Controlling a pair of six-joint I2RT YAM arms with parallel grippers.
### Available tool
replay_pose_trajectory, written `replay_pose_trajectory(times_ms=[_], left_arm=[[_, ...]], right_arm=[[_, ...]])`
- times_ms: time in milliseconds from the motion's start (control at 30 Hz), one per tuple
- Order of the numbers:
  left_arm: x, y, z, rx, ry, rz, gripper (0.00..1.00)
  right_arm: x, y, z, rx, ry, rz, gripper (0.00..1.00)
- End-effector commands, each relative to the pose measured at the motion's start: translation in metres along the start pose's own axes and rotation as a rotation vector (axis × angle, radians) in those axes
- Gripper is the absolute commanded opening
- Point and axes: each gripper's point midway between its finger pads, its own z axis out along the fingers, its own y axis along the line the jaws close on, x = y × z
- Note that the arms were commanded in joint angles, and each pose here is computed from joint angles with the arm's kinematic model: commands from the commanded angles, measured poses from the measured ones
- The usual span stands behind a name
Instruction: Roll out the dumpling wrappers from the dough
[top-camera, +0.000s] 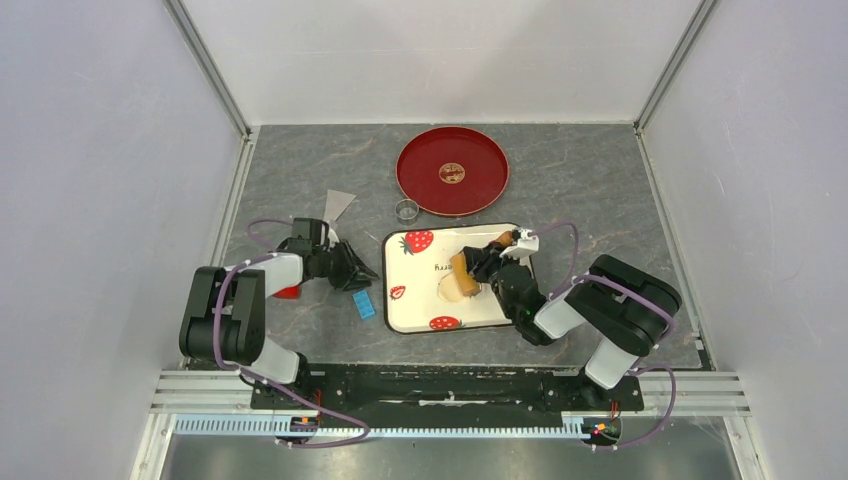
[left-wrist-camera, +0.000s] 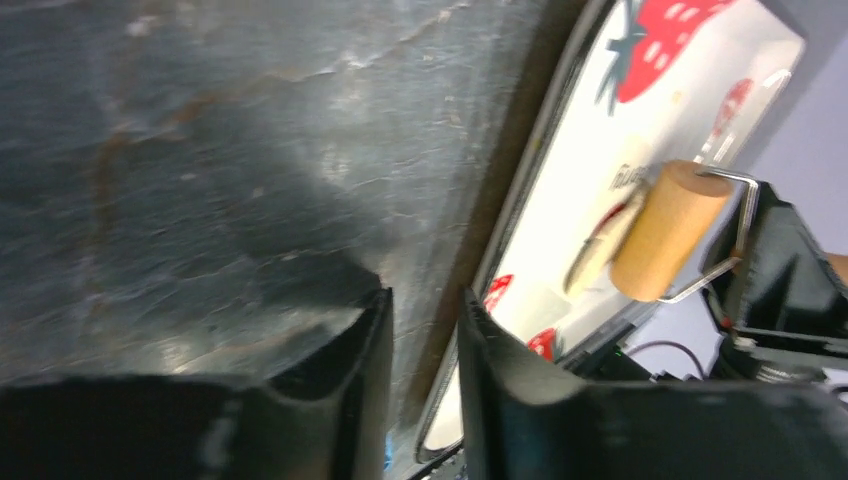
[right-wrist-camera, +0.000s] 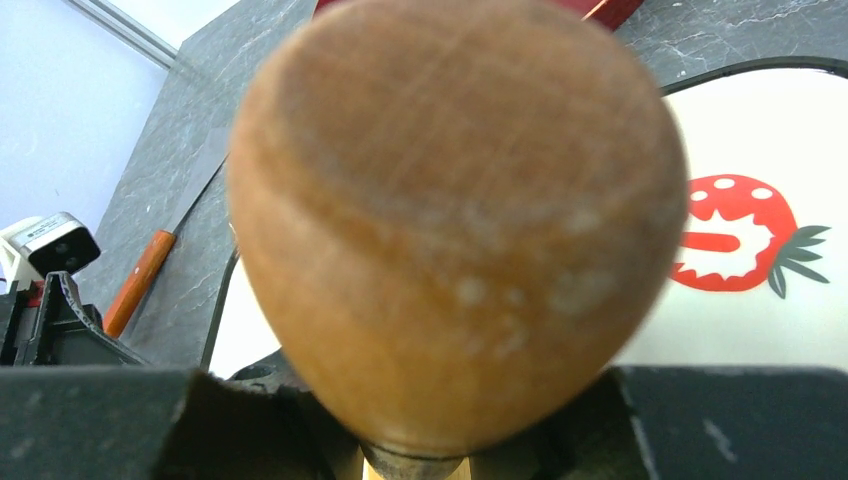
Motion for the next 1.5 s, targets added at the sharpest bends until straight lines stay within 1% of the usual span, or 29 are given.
replay_pose_trajectory(times_ms=[0,133,267,333,367,400,433,500,533,667,933,1100,1467], left_arm=[[0.002,-0.024,0.004,0.14,0.027,0.034,0.42],[0.001,-0.034,0.005,0.158,0.019,0.065,0.51],[0.006,-0.036,0.015,0.111,0.036,0.105,0.52],[0.009,-0.031,0.023,0.058,0.046,0.117,0.5],[0.009,-0.029,0.025,0.035,0.044,0.123,0.48],[0.011,-0.025,0.028,0.009,0.048,0.122,0.41],[0.011,-0.022,0.029,-0.012,0.047,0.124,0.33],[0.01,-0.013,0.03,-0.057,0.041,0.114,0.09],[0.01,-0.01,0.03,-0.079,0.036,0.11,0.02],[0.009,0.001,0.029,-0.13,0.022,0.103,0.02],[0.001,0.013,0.02,-0.207,-0.032,0.081,0.02],[-0.006,0.015,0.014,-0.207,-0.06,0.059,0.02],[-0.014,0.017,0.008,-0.2,-0.071,0.046,0.02]], right_arm=[[0.094,-0.18,-0.099,0.444,0.525,-0.551,0.0],[0.095,-0.18,-0.099,0.446,0.529,-0.539,0.0],[0.094,-0.179,-0.097,0.445,0.527,-0.537,0.0],[0.094,-0.178,-0.097,0.447,0.526,-0.537,0.0],[0.093,-0.178,-0.097,0.451,0.523,-0.539,0.0],[0.091,-0.179,-0.097,0.457,0.519,-0.539,0.0],[0.089,-0.18,-0.097,0.468,0.512,-0.539,0.0],[0.079,-0.185,-0.101,0.509,0.469,-0.532,0.0],[0.077,-0.184,-0.102,0.506,0.459,-0.522,0.0],[0.076,-0.186,-0.101,0.537,0.459,-0.518,0.0],[0.075,-0.183,-0.101,0.532,0.448,-0.491,0.0],[0.075,-0.183,-0.103,0.533,0.45,-0.486,0.0],[0.074,-0.18,-0.105,0.522,0.443,-0.447,0.0]])
